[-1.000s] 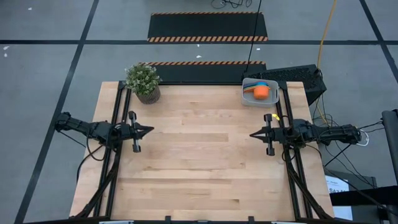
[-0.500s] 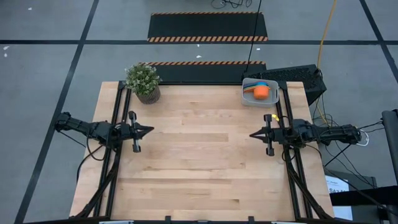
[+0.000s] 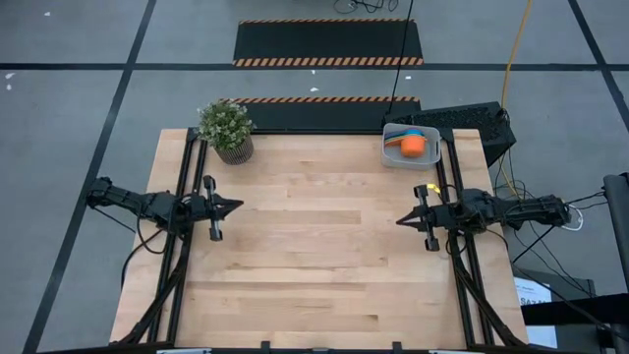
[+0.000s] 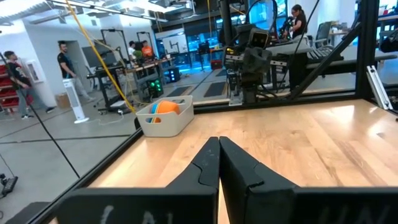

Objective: Nest measuring cups in basket
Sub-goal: Return to Home Position

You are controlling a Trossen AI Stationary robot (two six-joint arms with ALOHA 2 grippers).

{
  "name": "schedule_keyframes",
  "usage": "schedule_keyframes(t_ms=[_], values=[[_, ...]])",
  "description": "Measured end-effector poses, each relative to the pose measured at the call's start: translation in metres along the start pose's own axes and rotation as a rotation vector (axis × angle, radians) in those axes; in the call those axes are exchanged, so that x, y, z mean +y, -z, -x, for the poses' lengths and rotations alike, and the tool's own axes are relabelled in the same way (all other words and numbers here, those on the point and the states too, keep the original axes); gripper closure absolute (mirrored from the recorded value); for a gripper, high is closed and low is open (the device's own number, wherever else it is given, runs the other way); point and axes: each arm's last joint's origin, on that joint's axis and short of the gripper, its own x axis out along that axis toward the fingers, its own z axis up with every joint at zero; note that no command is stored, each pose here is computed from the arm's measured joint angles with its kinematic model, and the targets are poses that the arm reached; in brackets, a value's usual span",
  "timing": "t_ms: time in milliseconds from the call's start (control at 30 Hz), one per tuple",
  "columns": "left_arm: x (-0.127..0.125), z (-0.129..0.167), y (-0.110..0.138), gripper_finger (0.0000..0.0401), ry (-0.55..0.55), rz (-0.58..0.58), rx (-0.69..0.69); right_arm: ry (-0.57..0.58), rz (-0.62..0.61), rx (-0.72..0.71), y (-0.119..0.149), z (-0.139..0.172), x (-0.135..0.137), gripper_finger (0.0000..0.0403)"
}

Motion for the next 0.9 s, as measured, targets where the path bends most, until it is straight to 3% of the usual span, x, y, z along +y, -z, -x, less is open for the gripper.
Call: schedule_keyframes(t_ms=[500, 900], values=[[0.0, 0.0, 0.0, 0.0394, 0.005, 0.022, 0.0, -0.139, -0.043, -0.059, -0.006, 0.0, 0.012, 0.0403], [0.0, 0.0, 0.0, 0.0395, 0.005, 0.048, -0.001, 0.076, 0.003, -0.001, -0.003, -0.001, 0.005, 0.0403]])
